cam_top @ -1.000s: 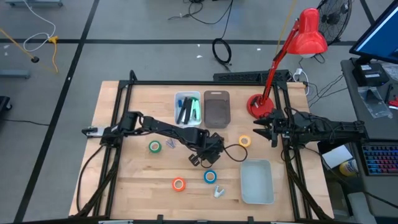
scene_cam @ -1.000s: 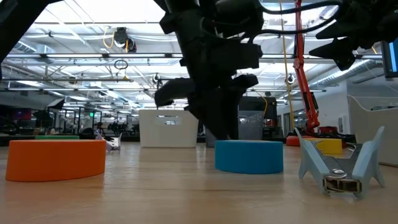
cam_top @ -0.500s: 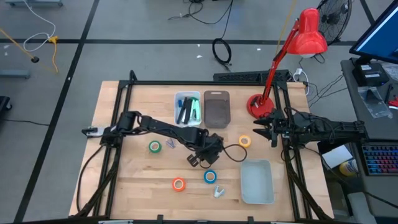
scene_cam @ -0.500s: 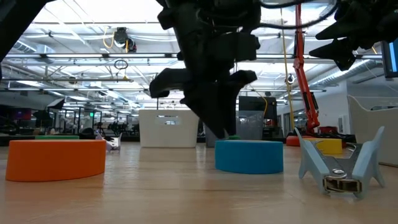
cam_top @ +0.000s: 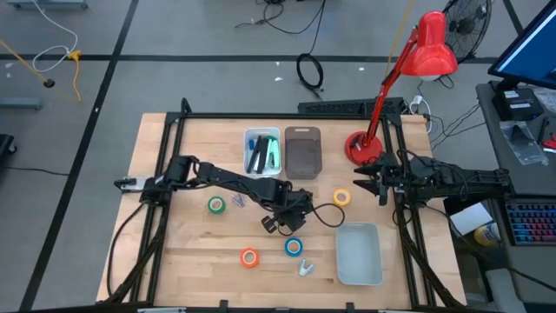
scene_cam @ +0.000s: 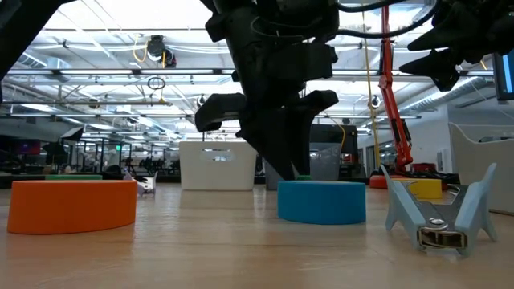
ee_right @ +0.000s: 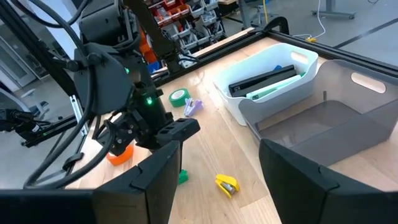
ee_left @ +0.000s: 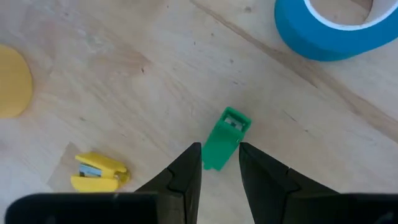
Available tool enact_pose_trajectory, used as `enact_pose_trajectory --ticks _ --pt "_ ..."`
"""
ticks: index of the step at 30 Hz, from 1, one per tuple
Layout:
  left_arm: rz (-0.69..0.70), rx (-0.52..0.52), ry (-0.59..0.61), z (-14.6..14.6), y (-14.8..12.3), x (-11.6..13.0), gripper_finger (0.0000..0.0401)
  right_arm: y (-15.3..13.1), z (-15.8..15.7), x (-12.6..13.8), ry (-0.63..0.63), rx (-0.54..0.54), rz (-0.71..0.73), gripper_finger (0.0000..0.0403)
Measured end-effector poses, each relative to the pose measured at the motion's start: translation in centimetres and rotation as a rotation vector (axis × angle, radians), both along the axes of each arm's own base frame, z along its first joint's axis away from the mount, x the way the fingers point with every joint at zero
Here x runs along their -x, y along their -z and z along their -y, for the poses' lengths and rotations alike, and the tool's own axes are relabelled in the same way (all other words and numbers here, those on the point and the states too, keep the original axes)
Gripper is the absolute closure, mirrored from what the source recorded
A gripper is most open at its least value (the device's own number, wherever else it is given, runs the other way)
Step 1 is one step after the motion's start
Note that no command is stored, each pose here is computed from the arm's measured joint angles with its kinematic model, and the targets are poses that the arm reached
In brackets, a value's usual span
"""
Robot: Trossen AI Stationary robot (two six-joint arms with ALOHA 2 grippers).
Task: Pick and place Stapler, Stapler remover, tape
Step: Put the green stapler into the white bin
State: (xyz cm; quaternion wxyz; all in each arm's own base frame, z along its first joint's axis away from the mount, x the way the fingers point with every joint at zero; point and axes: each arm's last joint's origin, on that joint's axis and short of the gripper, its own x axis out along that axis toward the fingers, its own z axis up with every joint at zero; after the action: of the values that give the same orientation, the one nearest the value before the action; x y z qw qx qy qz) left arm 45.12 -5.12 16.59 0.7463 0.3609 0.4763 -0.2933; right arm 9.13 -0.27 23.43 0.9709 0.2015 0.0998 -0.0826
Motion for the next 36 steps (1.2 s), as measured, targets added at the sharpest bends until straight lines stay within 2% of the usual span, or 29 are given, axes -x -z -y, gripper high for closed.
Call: enact_pose_trajectory --ticks 11,20,23,29,36 --pt "0.009 -0.012 0.029 0.0 1.2 -0.5 0.0288 -0.1 0.0 0.0 0.002 -0.007 0.009 0.019" --pt "0.02 -0.005 0.018 -0.1 1.2 -0.6 0.0289 -0.1 0.0 0.0 0.001 -0.007 0.007 0.019" --pt "0.018 -0.001 0.011 -0.1 1.2 -0.6 0.031 -0.1 0.0 0.0 0.001 -0.007 0.008 0.019" --pt "0.023 0.035 0.005 0.0 1.0 -0.7 0.0388 -0.1 0.0 0.0 0.001 -0.007 0.007 0.019" --pt "0.02 0.03 -0.011 0.0 1.0 -0.7 0.0393 -0.1 0.0 0.0 0.002 -0.007 0.007 0.019"
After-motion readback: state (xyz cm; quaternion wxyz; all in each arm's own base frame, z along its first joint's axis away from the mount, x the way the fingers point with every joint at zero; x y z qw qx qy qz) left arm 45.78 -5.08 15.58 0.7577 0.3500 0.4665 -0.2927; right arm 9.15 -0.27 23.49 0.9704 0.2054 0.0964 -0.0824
